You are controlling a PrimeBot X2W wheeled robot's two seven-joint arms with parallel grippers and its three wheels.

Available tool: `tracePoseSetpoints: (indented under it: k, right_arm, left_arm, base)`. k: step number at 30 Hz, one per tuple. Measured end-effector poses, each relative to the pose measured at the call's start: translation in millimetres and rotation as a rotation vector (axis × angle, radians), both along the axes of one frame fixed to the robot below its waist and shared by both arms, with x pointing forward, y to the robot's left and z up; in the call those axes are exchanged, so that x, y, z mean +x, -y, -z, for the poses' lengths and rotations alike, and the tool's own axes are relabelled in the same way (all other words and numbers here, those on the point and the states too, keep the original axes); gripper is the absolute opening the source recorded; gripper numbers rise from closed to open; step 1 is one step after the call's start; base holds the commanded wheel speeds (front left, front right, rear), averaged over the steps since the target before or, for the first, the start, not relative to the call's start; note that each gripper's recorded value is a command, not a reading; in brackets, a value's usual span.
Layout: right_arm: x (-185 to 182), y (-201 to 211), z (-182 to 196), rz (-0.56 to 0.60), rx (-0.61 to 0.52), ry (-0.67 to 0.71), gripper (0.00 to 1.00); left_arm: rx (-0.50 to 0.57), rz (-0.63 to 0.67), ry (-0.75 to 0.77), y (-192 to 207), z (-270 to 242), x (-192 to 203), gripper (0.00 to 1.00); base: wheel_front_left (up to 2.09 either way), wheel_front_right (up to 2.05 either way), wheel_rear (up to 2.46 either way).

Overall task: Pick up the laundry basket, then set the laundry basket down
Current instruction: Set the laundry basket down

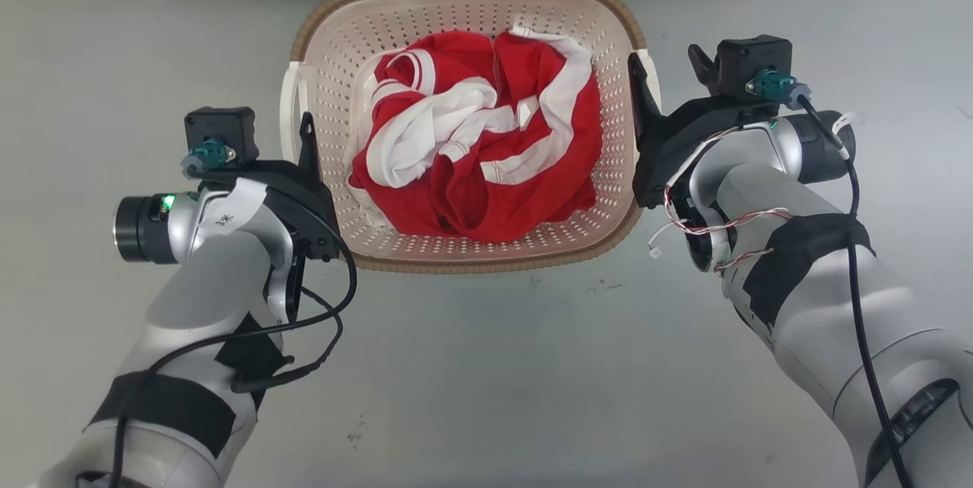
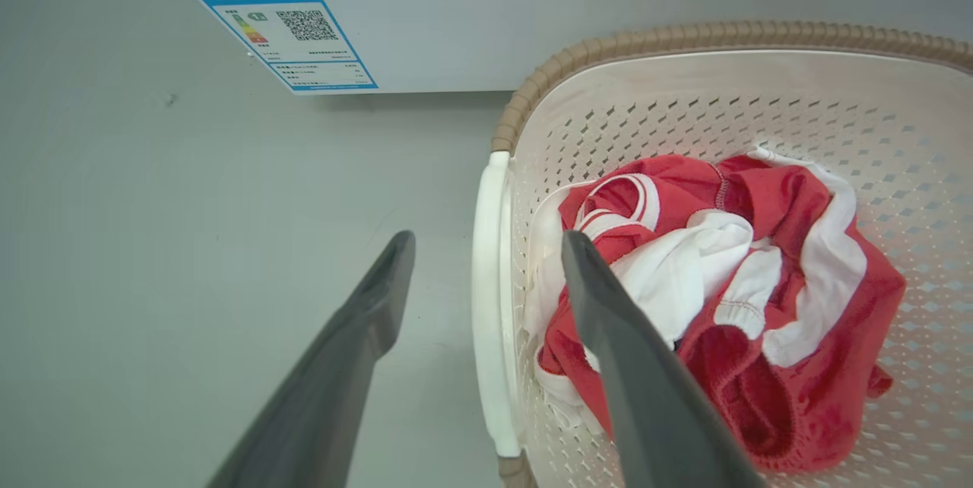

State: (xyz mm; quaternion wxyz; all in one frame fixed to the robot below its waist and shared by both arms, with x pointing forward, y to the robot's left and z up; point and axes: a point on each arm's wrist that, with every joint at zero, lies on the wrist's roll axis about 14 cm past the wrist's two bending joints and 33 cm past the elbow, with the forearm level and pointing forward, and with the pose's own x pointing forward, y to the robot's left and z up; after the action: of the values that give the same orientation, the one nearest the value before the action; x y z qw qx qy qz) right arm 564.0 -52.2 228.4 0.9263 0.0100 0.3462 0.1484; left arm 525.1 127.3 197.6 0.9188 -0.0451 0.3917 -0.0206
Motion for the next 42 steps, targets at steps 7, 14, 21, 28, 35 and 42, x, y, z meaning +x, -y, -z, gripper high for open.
tracePoseSetpoints:
  k: [7,14,21,28,35,42]
  right_arm:
    - [-1,7,-39,0.017,0.013,0.057,1.0]
    - [-17,13,-67,0.036,0.033,0.076,1.0]
    - [-40,10,-94,0.06,0.079,0.094,1.0]
    - [-60,8,-123,0.085,0.129,0.13,1.0]
    - [-86,10,-142,0.107,0.156,0.156,1.0]
    - [-112,14,-158,0.11,0.167,0.194,1.0]
  left_arm:
    - [-0.032,-0.021,0.016,3,-24,-16,1.0]
    - [-0.072,-0.035,0.067,9,-55,-26,1.0]
    - [-0.1,-0.051,0.128,7,-87,-38,1.0]
    - [-0.113,-0.028,0.201,9,-117,-55,1.0]
    - [-0.155,-0.016,0.288,20,-151,-69,1.0]
    - [-0.163,0.002,0.347,23,-172,-95,1.0]
  base:
    - [0.0,0.0,0.0]
    - [0.0,0.0,0.0]
    - [0.0,0.0,0.0]
    - [0.0,0.0,0.0]
    - [0.0,0.0,0.0]
    - [0.0,0.0,0.0]
